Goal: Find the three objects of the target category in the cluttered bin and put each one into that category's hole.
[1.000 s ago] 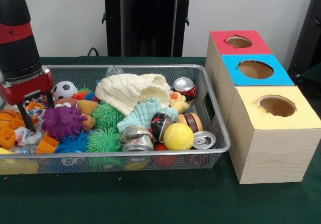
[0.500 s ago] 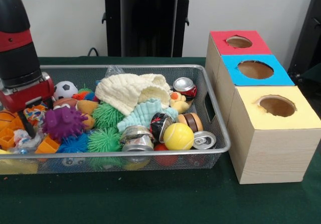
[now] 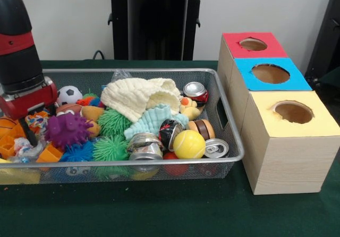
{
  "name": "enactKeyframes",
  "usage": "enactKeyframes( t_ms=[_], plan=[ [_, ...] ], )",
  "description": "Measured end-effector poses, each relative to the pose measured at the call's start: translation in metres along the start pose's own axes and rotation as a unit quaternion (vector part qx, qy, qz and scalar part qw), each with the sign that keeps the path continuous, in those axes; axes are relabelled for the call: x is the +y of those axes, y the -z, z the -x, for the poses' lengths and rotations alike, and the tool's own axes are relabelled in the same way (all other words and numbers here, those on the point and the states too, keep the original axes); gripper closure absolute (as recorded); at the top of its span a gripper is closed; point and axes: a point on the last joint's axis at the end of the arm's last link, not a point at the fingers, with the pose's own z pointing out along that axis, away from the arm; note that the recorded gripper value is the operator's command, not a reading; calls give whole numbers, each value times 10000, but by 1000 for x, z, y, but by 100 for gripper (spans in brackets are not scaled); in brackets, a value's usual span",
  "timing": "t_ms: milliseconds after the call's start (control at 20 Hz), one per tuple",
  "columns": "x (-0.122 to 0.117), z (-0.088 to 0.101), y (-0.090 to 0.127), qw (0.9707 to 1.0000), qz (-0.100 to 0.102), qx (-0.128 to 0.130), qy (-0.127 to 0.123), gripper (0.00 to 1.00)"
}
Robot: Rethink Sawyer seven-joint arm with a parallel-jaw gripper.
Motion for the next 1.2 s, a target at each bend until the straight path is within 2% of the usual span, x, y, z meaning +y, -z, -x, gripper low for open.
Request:
enactKeyframes(
  t_ms=[650,1200],
  plan=[
    [-8,1,1,10000,-73,1,-14,0],
    [-30,28,7,9995,-302,-86,59,0]
  ],
)
